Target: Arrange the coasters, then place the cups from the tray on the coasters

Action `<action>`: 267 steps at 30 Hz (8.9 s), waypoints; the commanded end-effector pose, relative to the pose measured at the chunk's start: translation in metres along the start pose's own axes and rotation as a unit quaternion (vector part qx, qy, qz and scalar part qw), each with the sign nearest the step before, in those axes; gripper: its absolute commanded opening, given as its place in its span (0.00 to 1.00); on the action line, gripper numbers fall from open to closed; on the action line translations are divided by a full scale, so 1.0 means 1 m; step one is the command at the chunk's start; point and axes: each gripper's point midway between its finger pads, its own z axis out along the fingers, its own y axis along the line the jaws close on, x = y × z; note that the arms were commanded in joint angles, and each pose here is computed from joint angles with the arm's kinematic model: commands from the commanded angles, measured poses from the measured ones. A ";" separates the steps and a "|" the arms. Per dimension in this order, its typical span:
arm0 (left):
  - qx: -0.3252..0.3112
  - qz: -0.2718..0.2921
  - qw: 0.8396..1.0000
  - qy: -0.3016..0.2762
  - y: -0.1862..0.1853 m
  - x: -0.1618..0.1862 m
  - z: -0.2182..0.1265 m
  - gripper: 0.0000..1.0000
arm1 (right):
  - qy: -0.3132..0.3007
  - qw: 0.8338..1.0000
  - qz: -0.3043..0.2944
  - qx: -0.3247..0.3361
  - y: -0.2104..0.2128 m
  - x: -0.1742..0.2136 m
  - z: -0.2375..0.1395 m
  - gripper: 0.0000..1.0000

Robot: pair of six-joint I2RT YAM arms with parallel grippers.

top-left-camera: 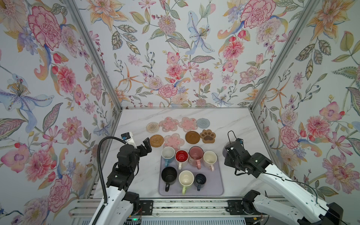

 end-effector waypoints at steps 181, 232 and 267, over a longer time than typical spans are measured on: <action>0.082 0.176 0.902 0.386 -0.077 0.234 -0.111 0.88 | -0.182 0.978 -0.019 -0.096 0.019 -0.114 0.034 0.99; -0.012 0.146 0.931 0.333 -0.034 0.178 -0.116 0.00 | -0.174 0.979 -0.016 -0.105 0.020 -0.114 0.043 0.99; -0.078 0.095 0.972 0.199 -0.012 0.015 0.090 0.00 | -0.169 0.980 -0.012 -0.104 -0.005 -0.095 0.026 0.99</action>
